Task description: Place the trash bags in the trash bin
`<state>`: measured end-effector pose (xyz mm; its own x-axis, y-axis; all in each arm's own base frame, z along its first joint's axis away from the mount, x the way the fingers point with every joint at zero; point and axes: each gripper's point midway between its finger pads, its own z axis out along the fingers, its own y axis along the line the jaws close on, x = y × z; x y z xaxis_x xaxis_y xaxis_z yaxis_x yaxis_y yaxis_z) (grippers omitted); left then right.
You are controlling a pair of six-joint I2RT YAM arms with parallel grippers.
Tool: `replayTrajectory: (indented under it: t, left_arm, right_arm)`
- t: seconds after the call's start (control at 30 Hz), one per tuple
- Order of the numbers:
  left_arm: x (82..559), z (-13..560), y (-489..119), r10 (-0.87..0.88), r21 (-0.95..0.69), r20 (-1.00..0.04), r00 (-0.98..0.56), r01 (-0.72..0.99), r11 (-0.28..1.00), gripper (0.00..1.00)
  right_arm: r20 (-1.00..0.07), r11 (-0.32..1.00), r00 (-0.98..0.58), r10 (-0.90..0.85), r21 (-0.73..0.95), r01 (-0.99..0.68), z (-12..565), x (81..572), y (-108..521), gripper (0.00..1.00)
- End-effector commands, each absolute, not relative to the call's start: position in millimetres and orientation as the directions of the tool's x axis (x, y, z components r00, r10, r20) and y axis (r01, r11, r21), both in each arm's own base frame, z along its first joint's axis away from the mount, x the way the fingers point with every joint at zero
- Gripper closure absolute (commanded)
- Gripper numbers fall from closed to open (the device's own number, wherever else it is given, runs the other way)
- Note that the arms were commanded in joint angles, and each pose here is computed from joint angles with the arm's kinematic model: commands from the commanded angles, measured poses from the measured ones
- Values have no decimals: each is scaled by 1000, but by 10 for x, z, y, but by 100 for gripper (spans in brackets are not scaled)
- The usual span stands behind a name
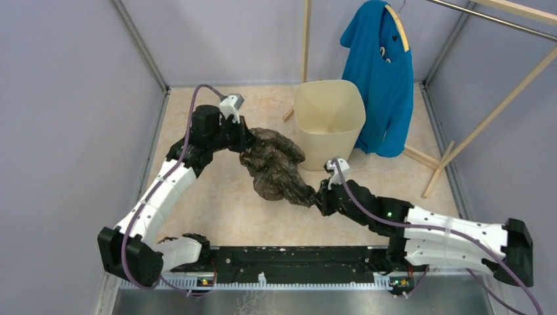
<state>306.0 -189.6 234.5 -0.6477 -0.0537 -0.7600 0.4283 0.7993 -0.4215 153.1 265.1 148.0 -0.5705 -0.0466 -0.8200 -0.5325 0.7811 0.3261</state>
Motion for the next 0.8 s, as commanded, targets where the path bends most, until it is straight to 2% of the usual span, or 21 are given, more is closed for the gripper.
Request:
replayTrajectory:
  t: [0.0,0.17,0.2,0.27,0.37,0.43,0.47,0.57,0.67,0.77]
  left_arm:
    - [2948,2889,-2008,-52,-364,-881,-470,604,709,100]
    - [2629,2892,-2134,-62,-342,-924,-377,743,576,100]
    - [2545,2888,-2164,-47,-326,-932,-359,777,538,100]
    - [2375,2863,-2202,-34,-318,-938,-344,821,474,100]
    - [2197,2839,-2237,-51,-314,-945,-322,858,407,100]
    - [2149,2810,-2227,-51,-313,-946,-320,861,401,100]
    - [2154,2802,-2214,-49,-313,-945,-322,856,412,100]
    - [2156,2763,-2192,-40,-315,-943,-330,847,429,100]
    - [2071,2763,-2223,-34,-322,-941,-337,860,396,100]
    - [2009,2806,-2239,-35,-314,-945,-325,873,374,100]
  right_arm:
    - [-856,792,-517,-11,308,-526,1831,1562,2435,100]
    - [-806,806,-590,54,384,-451,1475,1450,2259,100]
    - [-793,819,-606,65,390,-422,1370,1440,2204,95]
    - [-769,849,-630,105,400,-346,1238,1441,2072,83]
    - [-755,848,-639,147,429,-312,1310,1424,2012,56]
    - [-764,789,-630,140,471,-395,1582,1363,2155,33]
    - [-772,745,-621,136,493,-450,1765,1323,2257,24]
    - [-794,590,-595,125,541,-599,2272,1186,2596,6]
    - [-821,511,-555,135,538,-671,2540,1221,2913,1]
    - [-843,582,-527,109,484,-654,2584,1456,3138,2]
